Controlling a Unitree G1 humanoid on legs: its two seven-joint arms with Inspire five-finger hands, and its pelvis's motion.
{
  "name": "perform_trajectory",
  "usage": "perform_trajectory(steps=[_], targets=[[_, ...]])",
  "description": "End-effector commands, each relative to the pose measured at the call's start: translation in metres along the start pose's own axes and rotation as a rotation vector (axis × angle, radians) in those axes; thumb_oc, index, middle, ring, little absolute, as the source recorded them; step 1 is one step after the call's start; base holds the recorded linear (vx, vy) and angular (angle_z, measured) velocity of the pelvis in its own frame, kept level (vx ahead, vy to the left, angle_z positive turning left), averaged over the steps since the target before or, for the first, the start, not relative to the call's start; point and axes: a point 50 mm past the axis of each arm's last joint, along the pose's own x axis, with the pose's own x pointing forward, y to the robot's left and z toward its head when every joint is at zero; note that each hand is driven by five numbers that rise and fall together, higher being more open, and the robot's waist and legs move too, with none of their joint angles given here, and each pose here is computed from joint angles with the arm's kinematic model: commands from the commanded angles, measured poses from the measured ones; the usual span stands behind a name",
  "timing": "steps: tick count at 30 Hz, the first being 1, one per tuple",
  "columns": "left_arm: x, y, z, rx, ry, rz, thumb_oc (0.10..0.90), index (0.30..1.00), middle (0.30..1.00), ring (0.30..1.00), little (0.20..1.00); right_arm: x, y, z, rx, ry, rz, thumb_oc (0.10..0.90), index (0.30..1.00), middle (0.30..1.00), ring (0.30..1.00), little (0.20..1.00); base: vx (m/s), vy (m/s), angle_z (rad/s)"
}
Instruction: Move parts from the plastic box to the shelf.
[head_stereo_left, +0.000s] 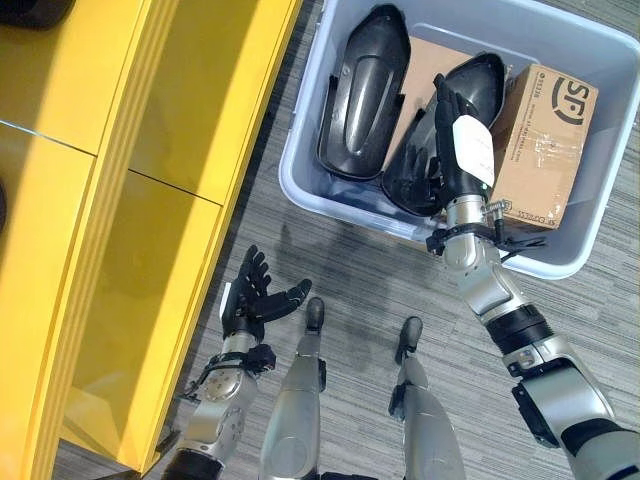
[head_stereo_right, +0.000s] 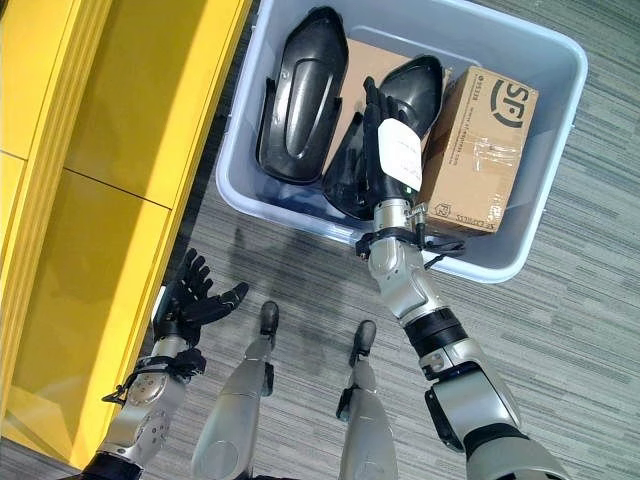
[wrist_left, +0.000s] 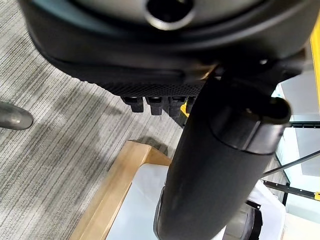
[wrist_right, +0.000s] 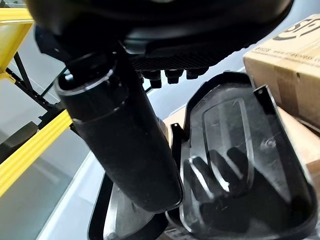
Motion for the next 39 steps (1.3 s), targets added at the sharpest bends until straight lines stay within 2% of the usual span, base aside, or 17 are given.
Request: perform_trajectory(steps=[1,19,39], targets=[[-0.004,-0.006,0.030,0.007,-0.167,-0.046,0.900,1.000,1.000,1.000,1.000,0.023,-0.027,0.039,0.050,-0.150,-0.175,0.900,1.000,1.000,1.000,1.000,-0.01,0.025,0.03],[-0.002,-0.009,0.032,0.007,-0.181,-0.026,0.900,1.000,1.000,1.000,1.000,0.011,-0.036,0.064,0.129,-0.273,-0.236,0.900,1.000,1.000,1.000,1.000,0.00,0.005,0.02],[-0.003,-0.011,0.037,-0.012,-0.204,-0.030,0.900,1.000,1.000,1.000,1.000,0.023,-0.037,0.063,0.142,-0.227,-0.274,0.900,1.000,1.000,1.000,1.000,0.00,0.005,0.06]])
